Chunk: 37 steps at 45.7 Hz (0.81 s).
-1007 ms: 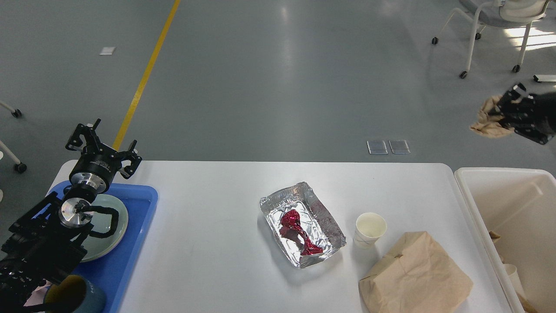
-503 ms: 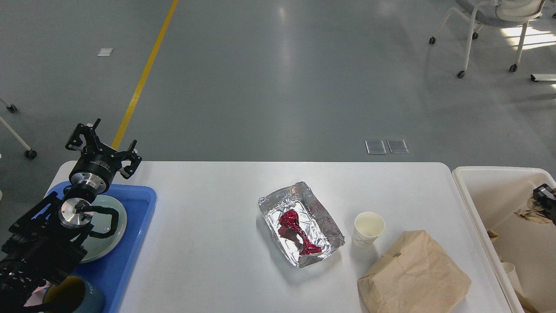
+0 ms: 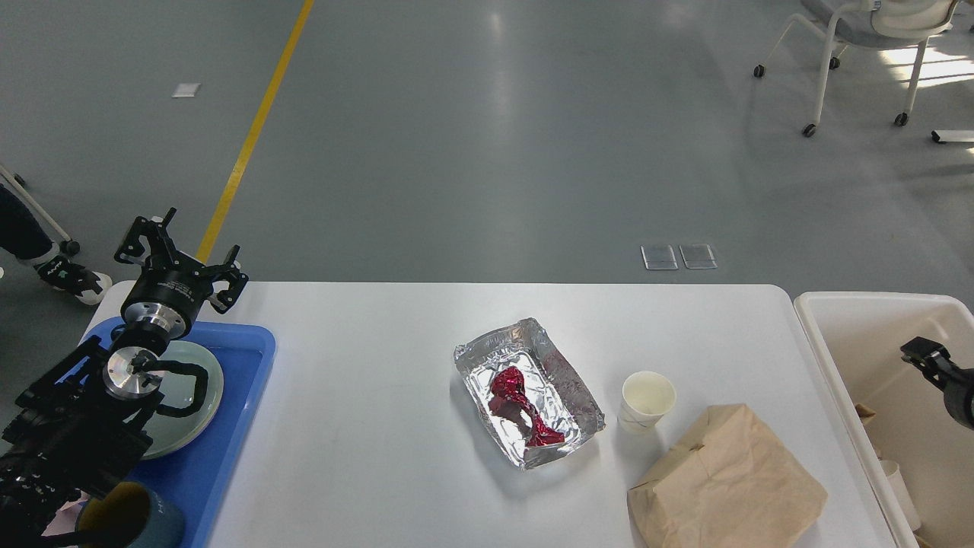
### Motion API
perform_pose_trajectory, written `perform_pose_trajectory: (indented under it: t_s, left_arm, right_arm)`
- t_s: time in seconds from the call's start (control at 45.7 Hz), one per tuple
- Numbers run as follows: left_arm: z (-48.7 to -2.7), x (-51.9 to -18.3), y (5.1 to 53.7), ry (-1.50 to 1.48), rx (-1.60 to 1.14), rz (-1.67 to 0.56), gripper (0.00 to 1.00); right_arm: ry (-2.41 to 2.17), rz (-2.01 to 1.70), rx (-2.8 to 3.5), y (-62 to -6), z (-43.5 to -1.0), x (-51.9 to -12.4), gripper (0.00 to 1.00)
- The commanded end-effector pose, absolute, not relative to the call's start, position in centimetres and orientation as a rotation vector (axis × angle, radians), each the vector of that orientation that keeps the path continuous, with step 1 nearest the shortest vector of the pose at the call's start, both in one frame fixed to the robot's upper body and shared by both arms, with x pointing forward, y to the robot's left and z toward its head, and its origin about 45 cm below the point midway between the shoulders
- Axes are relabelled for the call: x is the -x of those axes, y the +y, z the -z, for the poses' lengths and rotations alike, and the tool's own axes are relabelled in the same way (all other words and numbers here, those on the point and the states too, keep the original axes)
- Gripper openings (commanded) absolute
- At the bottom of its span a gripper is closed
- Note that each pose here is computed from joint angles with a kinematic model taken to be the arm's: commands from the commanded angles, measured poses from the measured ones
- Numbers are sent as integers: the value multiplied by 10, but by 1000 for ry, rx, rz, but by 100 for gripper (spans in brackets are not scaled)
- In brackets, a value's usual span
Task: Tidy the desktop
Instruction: 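Bring the right gripper back toward the brown paper bag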
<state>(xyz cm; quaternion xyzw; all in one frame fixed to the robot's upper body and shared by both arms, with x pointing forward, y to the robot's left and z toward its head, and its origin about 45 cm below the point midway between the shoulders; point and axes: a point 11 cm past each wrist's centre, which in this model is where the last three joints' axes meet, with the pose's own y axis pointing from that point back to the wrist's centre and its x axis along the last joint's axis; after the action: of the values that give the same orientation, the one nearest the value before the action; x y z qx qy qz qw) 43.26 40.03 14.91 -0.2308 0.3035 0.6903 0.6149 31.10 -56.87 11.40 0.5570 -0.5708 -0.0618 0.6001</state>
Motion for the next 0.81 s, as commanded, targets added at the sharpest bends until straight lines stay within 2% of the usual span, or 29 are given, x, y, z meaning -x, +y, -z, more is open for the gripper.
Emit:
perform_pose_trajectory:
  t_s: [0.0, 0.394, 0.547, 0.788]
  left_arm:
    - [-149, -433, 400, 699, 532, -1591, 97]
    - [-149, -433, 400, 699, 532, -1591, 97]
    - [-149, -433, 400, 699, 532, -1591, 97]
    - [-149, -433, 400, 699, 532, -1591, 97]
  right_arm:
    - [-1268, 89, -1303, -561, -135, -330, 100]
    - [-1016, 67, -1535, -484, -249, -396, 100]
    - [-811, 222, -1741, -429, -290, -386, 100]
    - [-555, 316, -1842, -372, -336, -362, 100]
